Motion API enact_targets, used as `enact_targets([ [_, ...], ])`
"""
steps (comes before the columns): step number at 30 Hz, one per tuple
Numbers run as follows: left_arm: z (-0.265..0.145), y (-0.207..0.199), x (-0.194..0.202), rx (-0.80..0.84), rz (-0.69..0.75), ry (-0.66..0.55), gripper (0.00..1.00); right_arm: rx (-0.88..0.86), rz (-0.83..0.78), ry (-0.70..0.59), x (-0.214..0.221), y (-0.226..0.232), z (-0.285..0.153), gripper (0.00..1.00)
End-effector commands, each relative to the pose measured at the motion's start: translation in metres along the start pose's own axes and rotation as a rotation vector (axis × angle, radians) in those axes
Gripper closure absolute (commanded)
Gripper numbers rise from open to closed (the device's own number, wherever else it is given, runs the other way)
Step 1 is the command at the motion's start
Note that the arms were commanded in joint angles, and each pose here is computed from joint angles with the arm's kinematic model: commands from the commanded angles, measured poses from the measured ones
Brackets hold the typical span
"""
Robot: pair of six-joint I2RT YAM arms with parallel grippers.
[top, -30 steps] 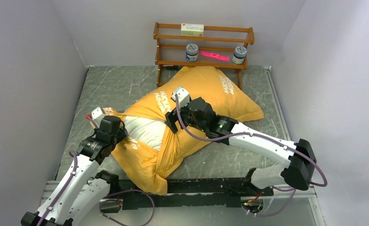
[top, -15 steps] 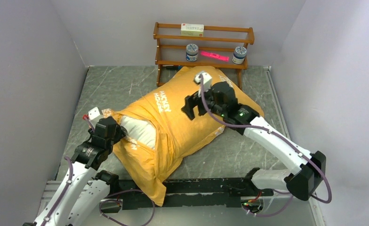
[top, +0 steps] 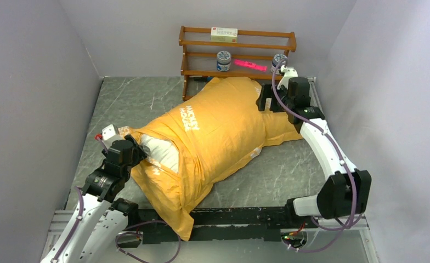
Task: Remove the pillowcase from the pillow
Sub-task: Remove the pillow from the pillowcase.
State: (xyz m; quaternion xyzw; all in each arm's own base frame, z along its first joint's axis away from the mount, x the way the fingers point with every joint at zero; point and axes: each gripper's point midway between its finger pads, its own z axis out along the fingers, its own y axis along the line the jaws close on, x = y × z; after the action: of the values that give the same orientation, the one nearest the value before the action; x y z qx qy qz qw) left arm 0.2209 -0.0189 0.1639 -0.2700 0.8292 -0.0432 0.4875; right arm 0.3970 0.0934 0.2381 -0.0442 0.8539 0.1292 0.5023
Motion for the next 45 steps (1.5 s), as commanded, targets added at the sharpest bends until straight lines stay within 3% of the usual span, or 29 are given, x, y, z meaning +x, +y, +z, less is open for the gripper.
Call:
enact_targets([
  [1, 0.001, -0.009, -0.004, 0.044, -0.006, -0.021, 0.34, -0.079, 0.07, -0.033, -0.018, -0.009, 0.018, 0.02],
  [7, 0.002, -0.013, -0.002, 0.064, -0.001, -0.018, 0.35, -0.258, 0.073, 0.101, 0.021, 0.008, 0.056, 0.01],
  [10, 0.003, -0.012, -0.002, 0.063, -0.004, -0.018, 0.35, -0.405, 0.094, 0.152, 0.038, 0.03, 0.055, 0.11],
  [13, 0.004, -0.014, 0.001, 0.07, -0.001, -0.009, 0.36, -0.483, 0.099, 0.159, 0.043, 0.045, 0.045, 0.34],
  [16, 0.005, -0.016, 0.004, 0.083, 0.005, 0.0, 0.37, -0.534, 0.09, 0.137, 0.036, 0.057, 0.031, 0.72],
  [17, 0.006, -0.017, 0.004, 0.088, 0.006, 0.004, 0.37, -0.534, 0.084, 0.125, 0.031, 0.06, 0.025, 0.91],
  [18, 0.006, -0.018, 0.005, 0.09, 0.01, 0.007, 0.37, -0.521, 0.071, 0.107, 0.023, 0.062, 0.021, 1.0],
  [23, 0.005, -0.019, 0.004, 0.094, 0.021, 0.01, 0.38, -0.392, 0.005, -0.025, -0.024, 0.056, -0.012, 1.0],
  [32, 0.006, -0.042, 0.015, 0.206, 0.081, 0.08, 0.39, 0.077, -0.014, -0.242, -0.084, -0.011, -0.071, 1.0],
  [39, -0.004, -0.07, 0.016, 0.352, 0.1, 0.115, 0.39, 0.402, 0.013, -0.268, -0.077, -0.068, -0.081, 1.0],
  [45, -0.003, -0.071, 0.021, 0.366, 0.107, 0.134, 0.38, 0.657, 0.042, -0.258, -0.05, -0.115, -0.084, 1.0],
])
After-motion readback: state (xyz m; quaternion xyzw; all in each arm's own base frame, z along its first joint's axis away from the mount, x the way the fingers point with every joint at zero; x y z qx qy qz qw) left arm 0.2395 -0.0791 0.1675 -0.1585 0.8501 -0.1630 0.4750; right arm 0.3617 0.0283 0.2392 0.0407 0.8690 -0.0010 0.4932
